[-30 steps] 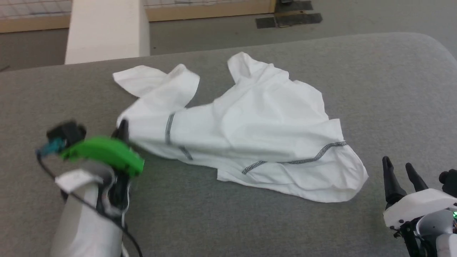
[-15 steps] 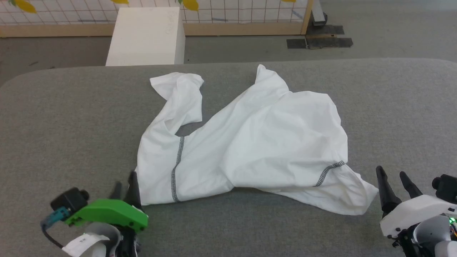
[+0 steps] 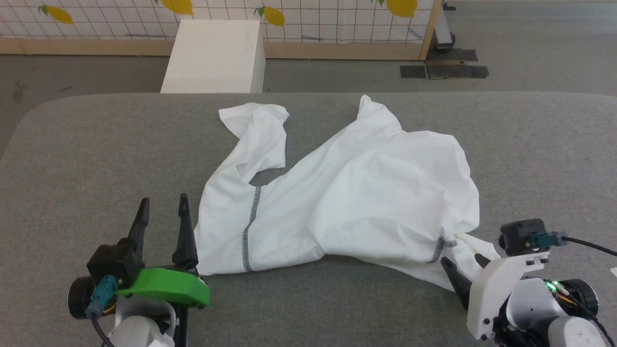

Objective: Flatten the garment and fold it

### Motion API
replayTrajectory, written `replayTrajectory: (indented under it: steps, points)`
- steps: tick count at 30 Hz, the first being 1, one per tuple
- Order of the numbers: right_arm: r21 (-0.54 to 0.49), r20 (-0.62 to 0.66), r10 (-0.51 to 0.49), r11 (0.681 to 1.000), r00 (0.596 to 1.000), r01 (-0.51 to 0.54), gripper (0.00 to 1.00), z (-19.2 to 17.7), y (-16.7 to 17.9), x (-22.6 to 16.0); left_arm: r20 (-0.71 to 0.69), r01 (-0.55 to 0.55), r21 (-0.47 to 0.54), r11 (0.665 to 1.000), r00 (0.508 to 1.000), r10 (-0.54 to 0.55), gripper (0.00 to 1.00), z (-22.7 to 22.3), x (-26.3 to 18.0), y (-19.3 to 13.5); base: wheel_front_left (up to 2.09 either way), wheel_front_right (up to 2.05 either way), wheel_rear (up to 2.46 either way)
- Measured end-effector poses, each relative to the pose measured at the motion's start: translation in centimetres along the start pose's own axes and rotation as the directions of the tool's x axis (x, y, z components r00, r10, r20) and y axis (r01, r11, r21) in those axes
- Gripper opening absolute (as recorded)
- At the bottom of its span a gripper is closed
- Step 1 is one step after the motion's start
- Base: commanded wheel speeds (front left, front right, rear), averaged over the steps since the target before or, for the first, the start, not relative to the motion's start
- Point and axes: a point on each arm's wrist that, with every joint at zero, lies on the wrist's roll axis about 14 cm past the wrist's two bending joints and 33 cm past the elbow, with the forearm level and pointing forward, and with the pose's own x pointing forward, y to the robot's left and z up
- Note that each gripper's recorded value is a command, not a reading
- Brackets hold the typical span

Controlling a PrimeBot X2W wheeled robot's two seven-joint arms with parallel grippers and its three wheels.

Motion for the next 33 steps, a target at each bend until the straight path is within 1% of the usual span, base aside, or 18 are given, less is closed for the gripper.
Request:
replayTrajectory:
  steps: [2, 7, 8, 9, 10, 14, 15, 17, 19, 22, 25, 30, 31, 32, 33]
  points:
    - [-0.044, -0.027, -0.003, 0.999, 1.0, 0.001, 1.0, -0.2, 0.5, 0.1, -0.004, -0.009, -0.003, 1.0, 1.0, 0.009, 1.0, -0.2, 0.1, 0.1, 0.0, 0.0, 0.0]
    - [-0.067, -0.066, 0.009, 0.998, 0.998, -0.013, 1.0, -0.9, 1.0, 1.1, -0.012, -0.017, -0.012, 1.0, 1.0, 0.016, 1.0, -0.7, 0.4, 0.1, 0.0, 0.0, 0.0]
    - [-0.07, -0.078, 0.007, 0.997, 0.997, -0.013, 0.43, -1.1, 1.0, 1.4, -0.014, -0.017, -0.012, 1.0, 1.0, 0.017, 1.0, -0.9, 0.5, 0.1, 0.0, 0.0, 0.0]
    - [-0.069, -0.086, 0.007, 0.997, 0.996, -0.013, 0.26, -1.2, 1.0, 1.6, -0.017, -0.019, -0.012, 1.0, 1.0, 0.019, 1.0, -1.0, 0.5, 0.1, 0.0, 0.0, 0.0]
    - [-0.069, -0.086, 0.007, 0.998, 0.996, -0.013, 0.0, -1.2, 0.9, 1.7, -0.018, -0.018, -0.014, 1.0, 1.0, 0.017, 1.0, -1.1, 0.6, 0.1, 0.0, 0.0, 0.0]
    - [-0.078, -0.111, 0.005, 0.997, 0.994, -0.014, 0.0, -1.6, 0.8, 1.8, -0.02, -0.014, -0.008, 1.0, 1.0, 0.014, 1.0, -1.3, 0.7, 0.0, 0.0, 0.0, 0.0]
    - [-0.094, -0.126, -0.012, 0.996, 0.992, 0.0, 0.0, -1.7, 0.1, 1.6, -0.02, -0.01, -0.01, 1.0, 1.0, 0.01, 1.0, -1.3, 0.8, -0.1, 0.0, 0.0, 0.0]
    - [-0.117, -0.134, -0.079, 0.991, 0.988, 0.063, 0.0, -1.5, -2.6, 0.9, -0.021, -0.009, -0.009, 1.0, 1.0, 0.009, 1.0, -1.4, 0.9, -0.1, 0.0, 0.0, 0.0]
    - [-0.13, -0.118, -0.173, 0.979, 0.978, 0.157, 0.0, -0.6, -6.2, -0.2, -0.021, -0.005, -0.012, 1.0, 1.0, 0.005, 1.0, -1.5, 1.0, -0.2, 0.0, 0.0, 0.0]
    - [-0.107, -0.097, -0.268, 0.96, 0.959, 0.257, 0.0, 0.6, -10.0, -1.4, -0.025, -0.001, -0.019, 1.0, 1.0, 0.001, 1.0, -1.8, 1.2, -0.3, 0.0, 0.0, 0.0]
    - [-0.056, -0.092, -0.33, 0.944, 0.939, 0.326, 0.0, 1.1, -12.5, -1.8, -0.037, 0.008, -0.027, 1.0, 0.999, -0.009, 1.0, -2.3, 1.3, -0.7, 0.0, 0.0, 0.0]
    - [-0.004, -0.117, -0.375, 0.926, 0.92, 0.377, 0.0, 0.3, -14.4, -1.1, -0.05, 0.016, -0.037, 0.999, 0.999, -0.018, 1.0, -2.7, 1.3, -1.0, 0.0, 0.0, 0.0]
    - [-0.002, -0.116, -0.378, 0.925, 0.918, 0.381, 0.35, 0.1, -14.4, -1.0, -0.054, 0.015, -0.038, 0.999, 0.998, -0.017, 1.0, -2.8, 1.3, -1.0, 0.0, 0.0, 0.0]
    - [0.019, -0.101, -0.377, 0.925, 0.921, 0.38, 1.0, 0.2, -14.4, -0.8, -0.057, 0.014, -0.038, 0.999, 0.998, -0.016, 1.0, -2.9, 1.2, -1.0, 0.0, 0.0, 0.0]
    - [0.037, -0.083, -0.372, 0.926, 0.925, 0.376, 1.0, 0.3, -14.2, -0.7, -0.059, 0.015, -0.039, 0.999, 0.998, -0.018, 1.0, -3.0, 1.2, -0.9, 0.0, 0.0, 0.0]
